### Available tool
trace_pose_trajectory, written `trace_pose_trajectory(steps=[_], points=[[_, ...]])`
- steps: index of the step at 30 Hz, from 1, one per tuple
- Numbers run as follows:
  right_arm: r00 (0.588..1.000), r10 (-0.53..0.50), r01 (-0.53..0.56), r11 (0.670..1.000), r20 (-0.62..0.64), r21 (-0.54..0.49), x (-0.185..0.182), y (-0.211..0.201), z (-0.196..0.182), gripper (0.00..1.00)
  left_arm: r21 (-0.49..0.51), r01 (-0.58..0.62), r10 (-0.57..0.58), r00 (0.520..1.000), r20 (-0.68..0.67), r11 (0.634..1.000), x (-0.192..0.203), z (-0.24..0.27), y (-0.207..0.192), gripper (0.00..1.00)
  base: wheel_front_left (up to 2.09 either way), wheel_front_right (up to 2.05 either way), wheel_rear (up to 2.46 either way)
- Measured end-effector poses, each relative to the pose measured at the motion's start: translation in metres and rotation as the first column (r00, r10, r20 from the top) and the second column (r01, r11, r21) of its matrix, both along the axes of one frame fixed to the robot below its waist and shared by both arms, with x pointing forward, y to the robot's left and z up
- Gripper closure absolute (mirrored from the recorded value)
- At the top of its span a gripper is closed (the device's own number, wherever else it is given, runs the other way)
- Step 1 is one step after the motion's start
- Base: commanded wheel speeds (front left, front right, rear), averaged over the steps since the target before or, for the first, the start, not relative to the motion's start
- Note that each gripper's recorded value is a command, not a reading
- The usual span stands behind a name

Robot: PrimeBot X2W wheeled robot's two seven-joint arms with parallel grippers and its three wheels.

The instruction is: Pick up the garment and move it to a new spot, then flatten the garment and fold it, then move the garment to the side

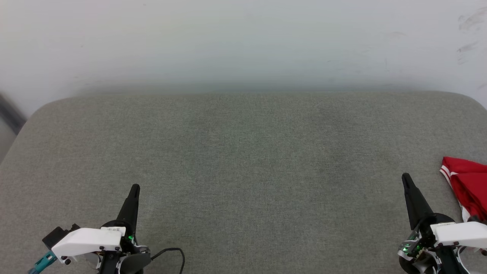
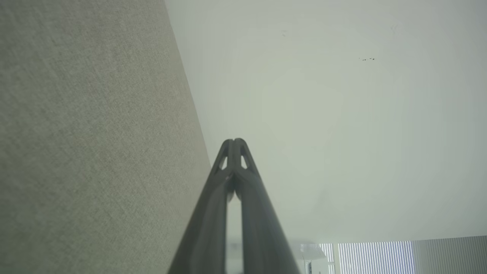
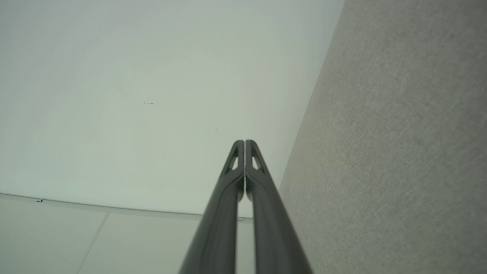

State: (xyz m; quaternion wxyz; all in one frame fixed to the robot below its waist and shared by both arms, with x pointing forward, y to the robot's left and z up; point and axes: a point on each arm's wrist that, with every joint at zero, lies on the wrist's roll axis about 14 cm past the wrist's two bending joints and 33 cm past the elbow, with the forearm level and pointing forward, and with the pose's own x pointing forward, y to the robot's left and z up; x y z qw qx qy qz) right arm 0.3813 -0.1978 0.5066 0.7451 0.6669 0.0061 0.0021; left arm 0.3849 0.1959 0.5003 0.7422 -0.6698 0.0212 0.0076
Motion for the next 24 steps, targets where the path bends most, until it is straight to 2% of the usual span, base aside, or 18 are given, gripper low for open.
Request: trace_pose_trajectory(steps=[14,24], points=[[1.0,-0.013,0.013,0.994,-0.007,0.11,0.0058,-0.0025,-0.0029,1.0,-0.105,-0.019,0.022,0.999,0.032,0.994,0.0027,0.0042,0.0043,1.0,0.0,0.0,0.0],[1.0,-0.015,0.016,0.994,-0.007,0.113,0.0058,-0.0031,-0.0031,1.0,-0.106,-0.019,0.023,0.999,0.032,0.994,0.0028,0.0042,0.0045,1.0,0.0,0.0,0.0]])
